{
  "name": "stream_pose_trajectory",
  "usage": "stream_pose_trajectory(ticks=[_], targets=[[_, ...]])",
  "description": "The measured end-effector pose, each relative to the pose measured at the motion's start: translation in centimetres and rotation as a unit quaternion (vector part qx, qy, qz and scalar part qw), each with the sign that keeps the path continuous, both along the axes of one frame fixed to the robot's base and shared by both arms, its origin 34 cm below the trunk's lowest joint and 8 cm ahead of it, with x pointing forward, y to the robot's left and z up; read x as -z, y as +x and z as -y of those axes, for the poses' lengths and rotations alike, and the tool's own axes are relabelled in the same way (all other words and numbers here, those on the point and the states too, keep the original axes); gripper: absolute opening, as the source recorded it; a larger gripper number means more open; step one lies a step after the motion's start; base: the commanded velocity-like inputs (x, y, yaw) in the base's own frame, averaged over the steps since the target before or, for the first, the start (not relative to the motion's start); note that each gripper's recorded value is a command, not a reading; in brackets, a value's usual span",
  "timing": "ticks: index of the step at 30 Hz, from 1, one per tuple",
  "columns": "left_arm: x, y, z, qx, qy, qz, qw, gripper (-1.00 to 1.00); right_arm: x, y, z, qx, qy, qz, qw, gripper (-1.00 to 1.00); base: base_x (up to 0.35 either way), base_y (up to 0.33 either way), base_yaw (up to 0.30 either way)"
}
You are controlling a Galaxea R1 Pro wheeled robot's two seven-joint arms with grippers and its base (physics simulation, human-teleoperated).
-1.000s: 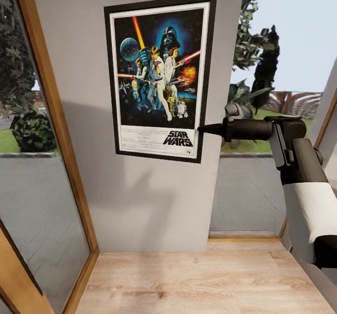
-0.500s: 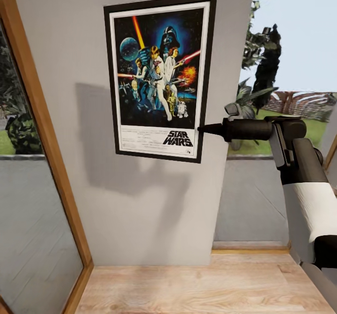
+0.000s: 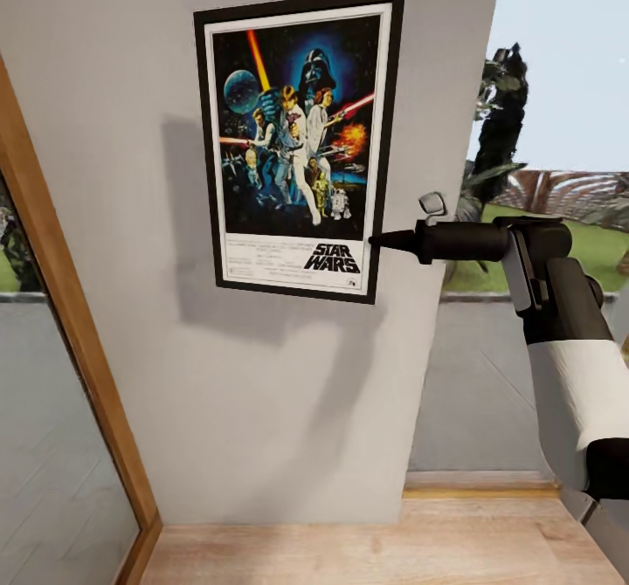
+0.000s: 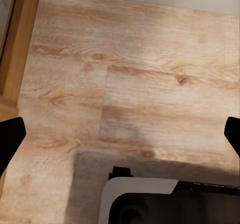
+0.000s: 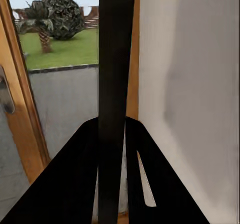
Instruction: Pick up the poster from the kitchen countertop and hang it on one of the wall nails in the kitchen.
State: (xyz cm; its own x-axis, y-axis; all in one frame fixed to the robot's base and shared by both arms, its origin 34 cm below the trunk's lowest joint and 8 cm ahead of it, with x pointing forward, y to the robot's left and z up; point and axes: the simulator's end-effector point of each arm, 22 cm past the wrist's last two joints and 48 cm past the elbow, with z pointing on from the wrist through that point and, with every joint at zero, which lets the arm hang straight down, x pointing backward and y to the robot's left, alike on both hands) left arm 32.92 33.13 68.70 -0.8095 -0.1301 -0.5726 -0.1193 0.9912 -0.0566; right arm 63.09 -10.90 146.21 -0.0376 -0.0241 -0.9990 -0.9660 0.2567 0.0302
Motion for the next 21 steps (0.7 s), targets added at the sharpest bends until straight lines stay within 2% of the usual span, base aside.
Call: stream_pose_trajectory(ticks=[5,14,21], targets=[[0.02,0.01,0.0,0.0,0.0,0.0,1.0,1.0,0.03,0.05,0.0,0.0,0.0,0.0,1.0,-1.0,0.177,0.0,0.0],[-0.01,0.06,-0.01,0.0,0.0,0.0,1.0,1.0,0.03,0.05,0.0,0.0,0.0,0.0,1.0,-1.0,0.058,0.0,0.0],[-0.03,0.05,-0.01,0.0,0.0,0.001,1.0,1.0,-0.03,-0.03,-0.01,0.0,0.0,0.001,1.0,-1.0,0.265,0.0,0.0]])
